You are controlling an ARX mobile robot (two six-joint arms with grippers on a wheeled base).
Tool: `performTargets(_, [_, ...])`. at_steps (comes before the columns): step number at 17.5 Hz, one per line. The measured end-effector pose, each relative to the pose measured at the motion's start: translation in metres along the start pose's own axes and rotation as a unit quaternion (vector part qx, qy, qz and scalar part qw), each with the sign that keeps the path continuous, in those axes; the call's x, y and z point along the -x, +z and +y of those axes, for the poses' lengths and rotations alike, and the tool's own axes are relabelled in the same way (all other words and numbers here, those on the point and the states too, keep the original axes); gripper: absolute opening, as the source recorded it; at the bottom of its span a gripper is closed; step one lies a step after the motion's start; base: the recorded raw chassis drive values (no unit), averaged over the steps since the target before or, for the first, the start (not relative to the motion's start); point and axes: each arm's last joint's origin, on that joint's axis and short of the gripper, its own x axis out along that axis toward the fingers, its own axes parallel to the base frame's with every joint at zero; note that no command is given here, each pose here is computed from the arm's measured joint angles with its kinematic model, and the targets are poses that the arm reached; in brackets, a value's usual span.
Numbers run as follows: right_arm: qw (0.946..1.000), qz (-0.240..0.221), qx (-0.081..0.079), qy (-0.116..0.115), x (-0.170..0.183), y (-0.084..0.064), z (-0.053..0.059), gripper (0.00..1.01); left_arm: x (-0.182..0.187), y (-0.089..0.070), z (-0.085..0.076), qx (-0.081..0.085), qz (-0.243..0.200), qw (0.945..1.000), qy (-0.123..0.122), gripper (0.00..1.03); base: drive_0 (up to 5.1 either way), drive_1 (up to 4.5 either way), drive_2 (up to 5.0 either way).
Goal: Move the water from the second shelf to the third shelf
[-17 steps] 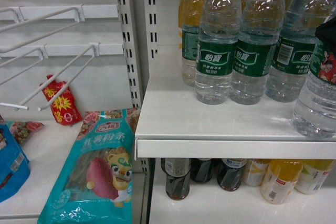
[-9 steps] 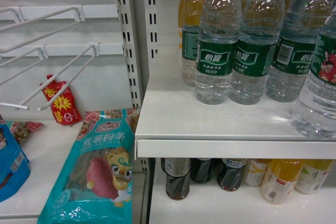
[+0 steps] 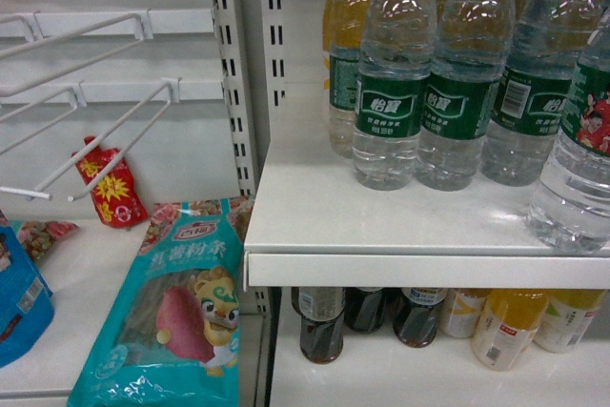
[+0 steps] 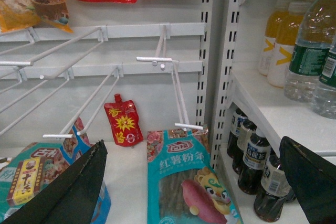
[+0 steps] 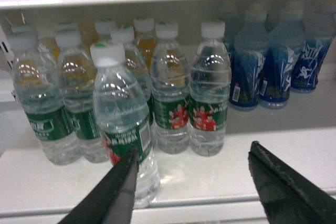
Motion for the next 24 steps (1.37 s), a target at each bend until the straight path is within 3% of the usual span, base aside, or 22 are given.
performTargets(2, [0.9997,-0.022,0.009,0.010,0.018,-0.009,0.001,0.32,0.000,0.000,0.000,0.000,0.000,1.0000,0.000,0.98,0.0,0.00,0.0])
performTargets(5, [0.9997,-0.018,0.014,0.010,0.024,-0.027,0.000,0.01,0.000,0.000,0.000,0.000,0.000,1.0000,0.000,0.98,0.0,0.00,0.0])
performTargets(12, [0.9997,-0.015,0.014,0.010,0.033,-0.049,-0.001,0.02,0.000,0.000,0.000,0.000,0.000,1.0000,0.000,0.98,0.0,0.00,0.0])
performTargets(19, [0.9995,-0.027,0.014,0.010,0.040,-0.061,-0.001,0.02,0.000,0.000,0.000,0.000,0.000,1.0000,0.000,0.98,0.0,0.00,0.0])
performTargets(21, [0.9998,0.001,0.015,0.010,0.046,-0.071,-0.001,0.02,0.000,0.000,0.000,0.000,0.000,1.0000,0.000,0.98,0.0,0.00,0.0])
performTargets(23, [0.9993,-0.032,0.014,0.010,0.051,-0.065,-0.001,0.02,0.000,0.000,0.000,0.000,0.000,1.0000,0.000,0.98,0.0,0.00,0.0])
performTargets(24, [0.9996,-0.021,0.014,0.010,0.050,-0.067,-0.001,0.02,0.000,0.000,0.000,0.000,0.000,1.0000,0.000,0.98,0.0,0.00,0.0])
